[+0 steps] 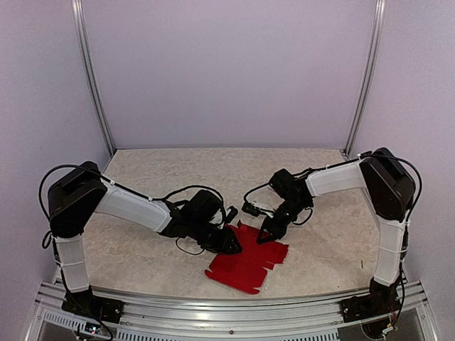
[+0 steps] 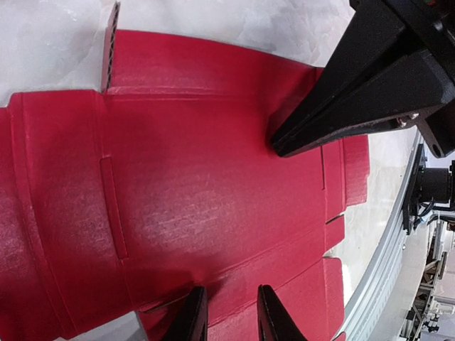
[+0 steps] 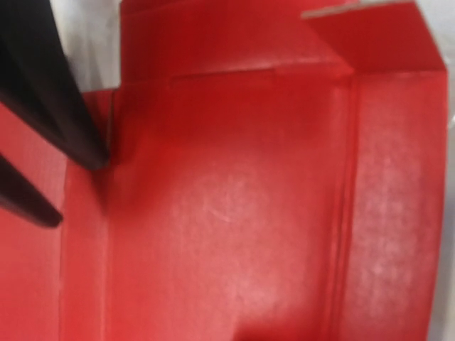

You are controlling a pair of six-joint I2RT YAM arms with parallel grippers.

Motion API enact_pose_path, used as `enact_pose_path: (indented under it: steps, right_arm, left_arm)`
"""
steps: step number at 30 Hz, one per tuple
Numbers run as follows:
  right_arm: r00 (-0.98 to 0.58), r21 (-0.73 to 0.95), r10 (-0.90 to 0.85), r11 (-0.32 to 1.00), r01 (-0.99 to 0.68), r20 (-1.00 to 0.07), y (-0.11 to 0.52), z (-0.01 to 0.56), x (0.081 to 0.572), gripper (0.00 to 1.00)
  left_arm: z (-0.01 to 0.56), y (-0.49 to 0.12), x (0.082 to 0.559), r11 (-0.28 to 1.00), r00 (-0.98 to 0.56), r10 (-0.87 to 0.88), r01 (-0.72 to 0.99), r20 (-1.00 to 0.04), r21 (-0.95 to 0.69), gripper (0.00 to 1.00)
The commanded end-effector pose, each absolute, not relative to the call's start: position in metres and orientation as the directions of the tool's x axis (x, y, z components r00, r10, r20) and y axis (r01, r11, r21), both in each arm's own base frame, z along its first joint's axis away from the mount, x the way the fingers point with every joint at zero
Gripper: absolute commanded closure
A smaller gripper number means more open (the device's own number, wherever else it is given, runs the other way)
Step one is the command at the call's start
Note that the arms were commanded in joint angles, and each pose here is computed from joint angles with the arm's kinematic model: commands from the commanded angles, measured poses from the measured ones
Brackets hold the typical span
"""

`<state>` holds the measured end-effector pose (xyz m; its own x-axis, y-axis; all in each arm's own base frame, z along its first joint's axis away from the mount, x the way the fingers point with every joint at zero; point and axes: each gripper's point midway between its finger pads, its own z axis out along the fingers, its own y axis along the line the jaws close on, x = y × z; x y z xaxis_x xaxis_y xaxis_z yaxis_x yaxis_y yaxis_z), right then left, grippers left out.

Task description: Fold the paper box

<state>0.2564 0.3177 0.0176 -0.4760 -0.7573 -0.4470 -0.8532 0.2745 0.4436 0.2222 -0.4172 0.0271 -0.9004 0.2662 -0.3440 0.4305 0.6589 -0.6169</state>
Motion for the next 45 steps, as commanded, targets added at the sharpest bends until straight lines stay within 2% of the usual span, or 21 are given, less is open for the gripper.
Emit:
enact_pose_path:
  steps: [1, 7, 13, 17, 21, 33, 38, 42, 45]
  right_arm:
    - [-0.495, 0.389, -0.812, 0.367, -0.845, -0.311, 0.294, -0.027, 0.253, 1.00]
    - [-0.494, 0.387, -0.813, 0.368, -0.845, -0.308, 0.293, -0.028, 0.254, 1.00]
    - [-0.495, 0.382, -0.812, 0.370, -0.847, -0.309, 0.293, -0.027, 0.254, 1.00]
    - [-0.495, 0.380, -0.812, 0.372, -0.847, -0.308, 0.292, -0.027, 0.255, 1.00]
    - [-0.492, 0.377, -0.812, 0.369, -0.849, -0.314, 0.293, -0.025, 0.255, 1.00]
    - [-0.488, 0.374, -0.810, 0.364, -0.853, -0.325, 0.293, -0.021, 0.256, 1.00]
    - [-0.471, 0.364, -0.809, 0.346, -0.865, -0.351, 0.295, -0.012, 0.258, 1.00]
    - [-0.440, 0.333, -0.805, 0.320, -0.887, -0.397, 0.297, 0.009, 0.263, 1.00]
    - [-0.380, 0.280, -0.794, 0.273, -0.920, -0.475, 0.299, 0.044, 0.266, 0.92]
  left_arm:
    - [-0.005, -0.409, 0.203, 0.687, -0.906, 0.322, 0.423, -0.274, -0.590, 0.75]
    - [-0.017, -0.401, 0.197, 0.714, -0.909, 0.325, 0.418, -0.262, -0.562, 0.76]
    - [-0.010, -0.393, 0.199, 0.725, -0.905, 0.300, 0.422, -0.303, -0.544, 0.78]
    - [-0.004, -0.394, 0.202, 0.699, -0.910, 0.273, 0.410, -0.312, -0.586, 0.78]
    - [-0.010, -0.389, 0.202, 0.663, -0.931, 0.231, 0.362, -0.281, -0.655, 0.78]
    - [-0.027, -0.382, 0.205, 0.672, -0.958, 0.192, 0.285, -0.210, -0.683, 0.79]
    - [-0.043, -0.371, 0.209, 0.750, -0.964, 0.193, 0.264, -0.181, -0.607, 0.81]
    - [-0.049, -0.368, 0.208, 0.765, -0.965, 0.201, 0.260, -0.166, -0.589, 0.81]
    - [-0.052, -0.367, 0.207, 0.768, -0.965, 0.206, 0.262, -0.163, -0.585, 0.82]
